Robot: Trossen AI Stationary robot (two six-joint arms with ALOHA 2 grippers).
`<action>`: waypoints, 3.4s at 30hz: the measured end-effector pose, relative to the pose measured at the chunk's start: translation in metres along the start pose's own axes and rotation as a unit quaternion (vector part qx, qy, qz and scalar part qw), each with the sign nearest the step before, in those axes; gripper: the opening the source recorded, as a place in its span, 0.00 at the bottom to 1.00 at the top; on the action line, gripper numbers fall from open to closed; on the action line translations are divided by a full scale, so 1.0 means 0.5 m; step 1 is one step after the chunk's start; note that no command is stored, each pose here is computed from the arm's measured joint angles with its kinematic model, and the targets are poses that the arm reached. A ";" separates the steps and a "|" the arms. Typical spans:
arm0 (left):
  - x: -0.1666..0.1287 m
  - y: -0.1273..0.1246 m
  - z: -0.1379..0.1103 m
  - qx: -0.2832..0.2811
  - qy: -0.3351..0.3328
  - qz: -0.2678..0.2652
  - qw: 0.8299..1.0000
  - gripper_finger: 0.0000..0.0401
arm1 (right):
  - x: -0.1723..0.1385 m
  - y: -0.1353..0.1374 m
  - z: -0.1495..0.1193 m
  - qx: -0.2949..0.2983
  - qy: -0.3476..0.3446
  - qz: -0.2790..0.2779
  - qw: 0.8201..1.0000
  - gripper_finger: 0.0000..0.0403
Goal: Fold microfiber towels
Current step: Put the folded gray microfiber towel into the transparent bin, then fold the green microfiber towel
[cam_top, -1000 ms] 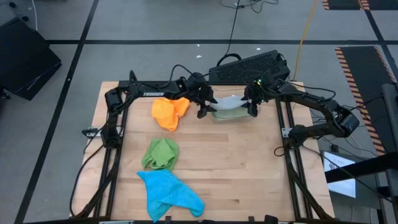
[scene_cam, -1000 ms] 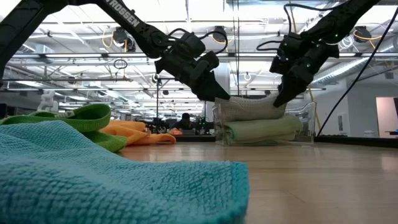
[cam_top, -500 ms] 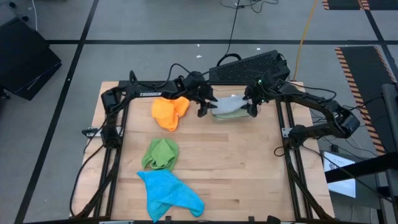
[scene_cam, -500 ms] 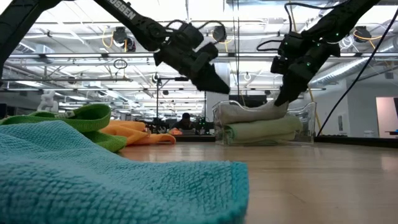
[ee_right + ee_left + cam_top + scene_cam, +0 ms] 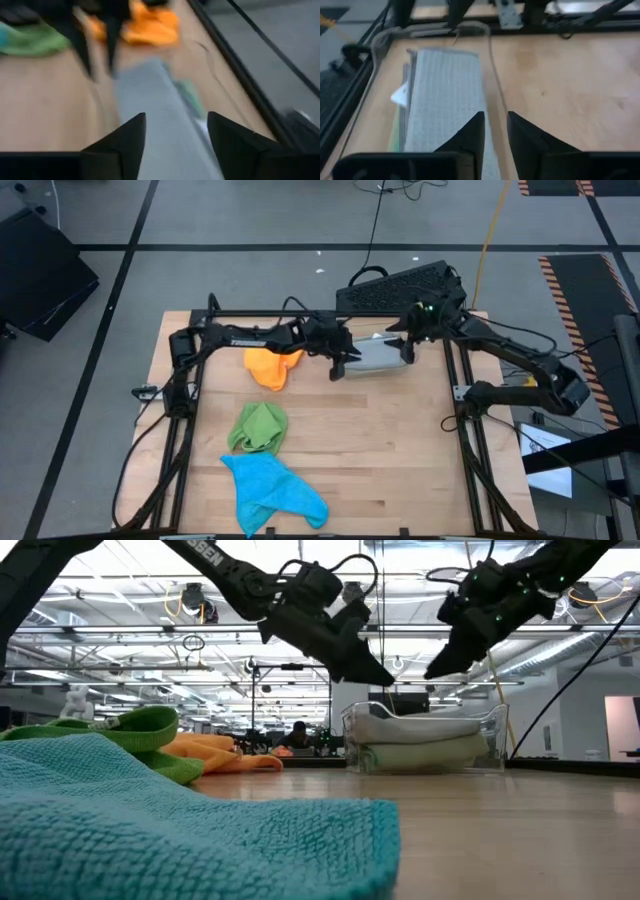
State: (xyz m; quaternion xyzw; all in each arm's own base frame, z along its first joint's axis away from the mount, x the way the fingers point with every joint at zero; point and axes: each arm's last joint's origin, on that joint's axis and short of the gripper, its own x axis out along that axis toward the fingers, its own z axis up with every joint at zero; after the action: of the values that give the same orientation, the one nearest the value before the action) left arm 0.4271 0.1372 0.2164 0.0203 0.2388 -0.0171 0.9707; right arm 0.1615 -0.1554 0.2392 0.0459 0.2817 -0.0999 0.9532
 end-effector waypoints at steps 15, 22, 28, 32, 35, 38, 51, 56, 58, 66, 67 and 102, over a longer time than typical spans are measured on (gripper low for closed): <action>-0.069 -0.007 0.049 -0.023 0.021 0.096 0.995 0.02 | 0.149 0.039 -0.044 -0.066 0.009 0.107 0.992 0.02; -0.105 -0.039 0.062 -0.059 0.069 0.166 0.982 0.02 | 0.198 0.025 -0.063 -0.078 0.027 0.063 0.995 0.01; -0.110 -0.087 0.077 -0.047 0.074 0.151 0.985 0.03 | 0.218 -0.007 -0.081 -0.060 0.038 0.034 0.997 0.00; -0.105 -0.112 0.078 -0.036 0.080 0.144 0.986 0.02 | 0.229 -0.014 -0.080 -0.052 0.024 0.023 0.998 0.00; -0.103 -0.127 0.079 -0.030 0.082 0.139 0.986 0.01 | 0.231 -0.017 -0.077 -0.042 0.018 0.011 0.999 0.00; -0.101 -0.139 0.081 -0.025 0.083 0.144 0.986 0.03 | 0.231 -0.021 -0.072 -0.044 0.019 -0.005 0.999 0.00; -0.095 -0.226 0.071 -0.001 0.130 0.143 0.981 0.03 | 0.152 -0.010 -0.014 -0.027 0.004 -0.040 0.999 0.00; -0.094 -0.251 0.068 0.000 0.139 0.132 0.981 0.01 | 0.097 0.008 -0.022 -0.007 0.079 -0.092 0.993 0.00; -0.093 -0.253 0.070 -0.002 0.133 0.132 0.982 0.02 | 0.089 0.005 -0.026 0.001 0.093 -0.112 0.989 0.00; -0.092 -0.250 0.078 -0.006 0.111 0.151 0.982 0.01 | 0.132 -0.042 -0.063 0.026 0.129 -0.150 0.980 0.00; -0.092 -0.250 0.078 -0.006 0.111 0.151 0.982 0.01 | 0.139 -0.048 -0.069 0.025 0.134 -0.152 0.979 0.00; -0.126 -0.379 -0.079 -0.096 0.341 0.169 0.920 0.16 | -0.053 0.268 0.000 -0.023 -0.028 0.046 0.998 0.00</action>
State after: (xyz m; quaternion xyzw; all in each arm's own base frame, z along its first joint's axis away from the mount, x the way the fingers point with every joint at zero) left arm 0.3449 -0.0488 0.2049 -0.0281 0.5492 0.1778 0.8160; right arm 0.1689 -0.0204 0.2580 0.0340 0.2547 -0.0510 0.9651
